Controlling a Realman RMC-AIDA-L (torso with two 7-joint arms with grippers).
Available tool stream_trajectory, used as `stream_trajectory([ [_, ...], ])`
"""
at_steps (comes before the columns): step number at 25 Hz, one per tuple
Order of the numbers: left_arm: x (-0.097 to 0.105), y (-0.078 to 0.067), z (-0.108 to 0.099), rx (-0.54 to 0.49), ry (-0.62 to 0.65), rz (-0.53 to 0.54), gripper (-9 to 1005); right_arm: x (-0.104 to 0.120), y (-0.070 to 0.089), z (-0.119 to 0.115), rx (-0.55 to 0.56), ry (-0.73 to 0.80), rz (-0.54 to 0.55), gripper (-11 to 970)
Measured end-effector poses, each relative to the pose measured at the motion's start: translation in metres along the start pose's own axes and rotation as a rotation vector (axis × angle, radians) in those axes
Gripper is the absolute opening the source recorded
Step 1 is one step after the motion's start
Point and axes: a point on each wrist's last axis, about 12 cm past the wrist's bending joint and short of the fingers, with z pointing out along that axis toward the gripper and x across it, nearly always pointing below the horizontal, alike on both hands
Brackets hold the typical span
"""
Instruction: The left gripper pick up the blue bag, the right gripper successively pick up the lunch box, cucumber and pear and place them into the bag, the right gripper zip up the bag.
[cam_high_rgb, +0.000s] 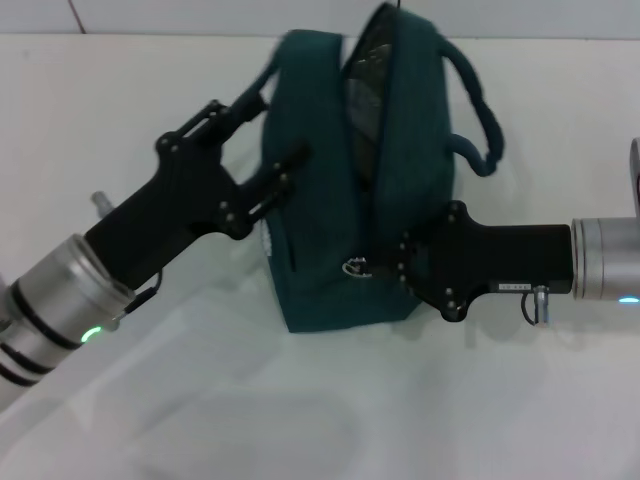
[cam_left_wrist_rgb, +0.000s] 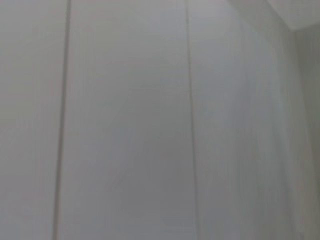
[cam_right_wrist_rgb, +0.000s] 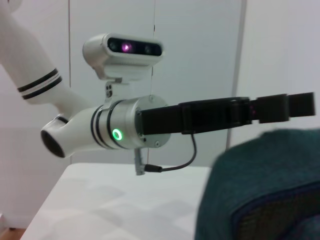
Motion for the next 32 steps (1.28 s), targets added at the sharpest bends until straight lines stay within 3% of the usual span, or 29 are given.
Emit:
stream_trajectory([
  [10, 0.001, -0.006, -0.033, -0.113, -0.016, -0.022, 753, -0.007, -0.003, 0.000, 0.027, -0.061, -0.079, 12],
  [16, 0.008, -0.018, -0.058, -0.159, 0.032, -0.052, 884, -0.012, -0.006, -0.002, 0.072, -0.110, -0.127, 12],
  [19, 0.015, -0.028, -0.067, -0.146, 0.084, -0.080, 884, -0.013, -0.006, -0.005, 0.099, -0.132, -0.152, 11],
  [32, 0.032, -0.034, -0.045, -0.017, 0.216, -0.107, 882, -0.017, -0.006, -0.005, 0.112, -0.171, -0.174, 10],
])
